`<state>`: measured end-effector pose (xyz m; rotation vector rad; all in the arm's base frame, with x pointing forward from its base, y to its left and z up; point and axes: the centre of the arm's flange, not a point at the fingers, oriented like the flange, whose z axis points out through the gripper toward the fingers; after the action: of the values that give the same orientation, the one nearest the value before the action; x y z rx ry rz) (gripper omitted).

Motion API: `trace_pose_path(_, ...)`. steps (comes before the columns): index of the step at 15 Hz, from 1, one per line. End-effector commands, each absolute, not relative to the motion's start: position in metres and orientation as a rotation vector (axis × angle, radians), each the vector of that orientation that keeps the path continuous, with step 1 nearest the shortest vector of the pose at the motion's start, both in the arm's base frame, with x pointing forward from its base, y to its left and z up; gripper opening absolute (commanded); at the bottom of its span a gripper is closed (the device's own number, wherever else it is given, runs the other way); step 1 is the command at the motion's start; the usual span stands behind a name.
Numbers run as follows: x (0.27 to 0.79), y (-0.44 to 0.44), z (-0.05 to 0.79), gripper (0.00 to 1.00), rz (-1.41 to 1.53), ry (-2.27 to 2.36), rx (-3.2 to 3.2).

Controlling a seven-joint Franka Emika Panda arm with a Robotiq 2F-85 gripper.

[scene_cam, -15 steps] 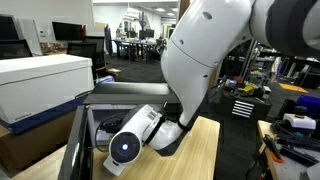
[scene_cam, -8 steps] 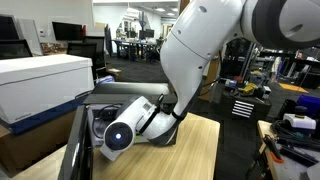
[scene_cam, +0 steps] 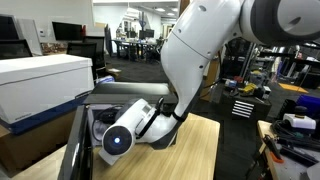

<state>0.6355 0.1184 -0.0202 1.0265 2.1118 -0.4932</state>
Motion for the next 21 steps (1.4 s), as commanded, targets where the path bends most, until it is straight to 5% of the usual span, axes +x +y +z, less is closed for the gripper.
trace_pose_path(1,0.613,0.123,0.0,0.01,-0.5,2.264,1.066)
trace_pose_path(21,0.605,0.129,-0.009,0.01,-0.492,2.124,1.004)
